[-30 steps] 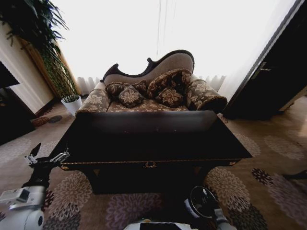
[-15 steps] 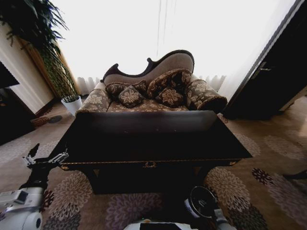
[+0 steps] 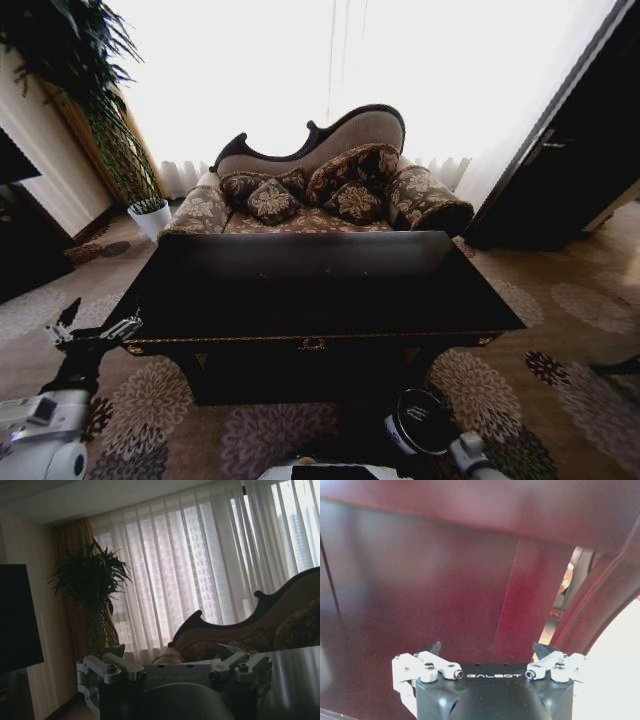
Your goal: Move to the front of the table and place the trash on the table into the trash bin.
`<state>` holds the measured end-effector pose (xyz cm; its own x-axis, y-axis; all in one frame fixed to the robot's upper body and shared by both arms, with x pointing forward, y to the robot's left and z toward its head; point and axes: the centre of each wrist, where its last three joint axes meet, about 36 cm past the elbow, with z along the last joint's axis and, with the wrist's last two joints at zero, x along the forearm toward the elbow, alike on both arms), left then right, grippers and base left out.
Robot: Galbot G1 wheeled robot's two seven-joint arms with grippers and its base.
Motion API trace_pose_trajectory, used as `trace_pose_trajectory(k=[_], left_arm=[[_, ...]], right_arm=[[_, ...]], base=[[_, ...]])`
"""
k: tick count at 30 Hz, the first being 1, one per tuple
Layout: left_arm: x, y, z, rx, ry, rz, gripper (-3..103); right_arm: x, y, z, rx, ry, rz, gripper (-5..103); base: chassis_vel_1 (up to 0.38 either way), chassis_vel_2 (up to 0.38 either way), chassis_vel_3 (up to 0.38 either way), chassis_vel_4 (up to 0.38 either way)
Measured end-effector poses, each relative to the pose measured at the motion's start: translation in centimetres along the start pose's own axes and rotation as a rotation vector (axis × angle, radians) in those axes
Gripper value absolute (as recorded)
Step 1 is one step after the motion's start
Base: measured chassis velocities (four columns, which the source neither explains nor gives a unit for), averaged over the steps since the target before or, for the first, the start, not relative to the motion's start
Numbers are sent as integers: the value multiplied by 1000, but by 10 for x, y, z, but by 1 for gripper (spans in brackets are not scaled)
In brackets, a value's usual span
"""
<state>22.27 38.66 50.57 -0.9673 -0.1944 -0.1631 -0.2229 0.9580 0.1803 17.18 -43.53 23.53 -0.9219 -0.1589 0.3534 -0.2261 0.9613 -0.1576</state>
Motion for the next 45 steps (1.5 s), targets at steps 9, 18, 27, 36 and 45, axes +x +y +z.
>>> trace_pose_trajectory(k=[9, 18, 27, 36, 45], left_arm=[[-6, -4, 6, 24, -5, 3, 100], [-8, 0, 7, 23, -9, -1, 100], [-9, -1, 9, 36, -10, -4, 100], [-2, -1, -11, 65, -31, -25, 100], [6, -1, -38, 92, -45, -46, 100]], right_arm=[[32, 5, -56, -42, -117, 70, 100], [48, -23, -105, -23, -214, 107, 100], [47, -36, -161, -43, -379, 120, 100], [-2, 22, -251, -273, -539, 198, 100], [-26, 74, -282, -377, -517, 98, 100]], base=[[0, 0, 0, 0], [0, 0, 0, 0], [0, 0, 0, 0], [0, 0, 0, 0], [0, 0, 0, 0]])
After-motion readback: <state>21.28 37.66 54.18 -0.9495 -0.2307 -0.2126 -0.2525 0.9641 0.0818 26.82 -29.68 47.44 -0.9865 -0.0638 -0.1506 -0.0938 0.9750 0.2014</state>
